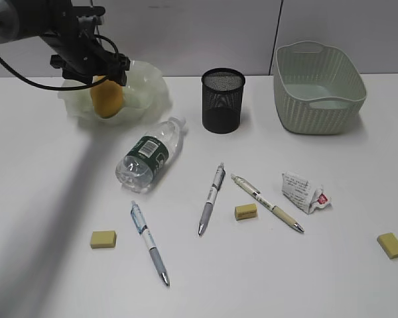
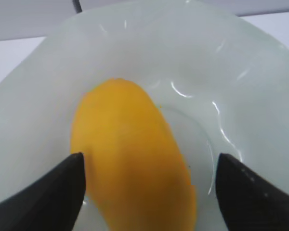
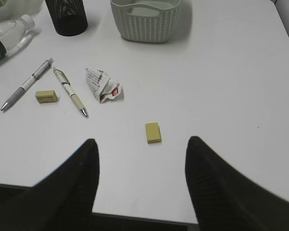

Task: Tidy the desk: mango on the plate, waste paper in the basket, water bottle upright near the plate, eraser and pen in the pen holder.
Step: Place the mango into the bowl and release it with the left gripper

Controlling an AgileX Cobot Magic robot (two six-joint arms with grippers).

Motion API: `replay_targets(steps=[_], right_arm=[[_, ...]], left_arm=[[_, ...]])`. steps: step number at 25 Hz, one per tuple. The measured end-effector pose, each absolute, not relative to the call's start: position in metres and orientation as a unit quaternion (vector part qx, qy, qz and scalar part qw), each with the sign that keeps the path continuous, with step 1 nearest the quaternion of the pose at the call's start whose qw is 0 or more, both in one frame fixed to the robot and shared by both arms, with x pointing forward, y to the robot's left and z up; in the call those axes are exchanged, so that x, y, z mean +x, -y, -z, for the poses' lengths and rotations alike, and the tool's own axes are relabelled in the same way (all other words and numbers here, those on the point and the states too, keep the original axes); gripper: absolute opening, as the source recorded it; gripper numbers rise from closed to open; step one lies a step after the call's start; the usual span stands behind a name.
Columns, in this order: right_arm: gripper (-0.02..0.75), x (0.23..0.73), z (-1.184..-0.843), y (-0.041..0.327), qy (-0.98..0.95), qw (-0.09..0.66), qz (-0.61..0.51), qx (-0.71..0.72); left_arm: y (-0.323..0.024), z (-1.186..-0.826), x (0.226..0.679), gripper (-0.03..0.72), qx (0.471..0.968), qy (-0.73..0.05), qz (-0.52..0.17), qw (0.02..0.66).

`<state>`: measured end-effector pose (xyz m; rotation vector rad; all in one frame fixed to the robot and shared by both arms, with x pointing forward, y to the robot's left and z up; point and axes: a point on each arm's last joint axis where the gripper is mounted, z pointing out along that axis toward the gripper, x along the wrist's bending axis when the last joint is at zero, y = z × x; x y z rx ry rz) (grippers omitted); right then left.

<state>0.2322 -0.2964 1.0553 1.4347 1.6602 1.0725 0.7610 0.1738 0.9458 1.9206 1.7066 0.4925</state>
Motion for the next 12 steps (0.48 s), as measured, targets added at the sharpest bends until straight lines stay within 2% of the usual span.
replay_targets(steps=[7,12], right_arm=[[0.457,0.232,-1.055,0.296,-0.639,0.343,-0.413,0.552],[0.457,0.232,-1.055,0.296,-0.639,0.343,-0.413,0.552]], left_arm=[[-0.174,-0.957,0.758,0.643,0.715,-0.633,-0.173,0.243],[-0.177,-0.994,0.748,0.637,0.717,-0.636,-0.165,0.231]])
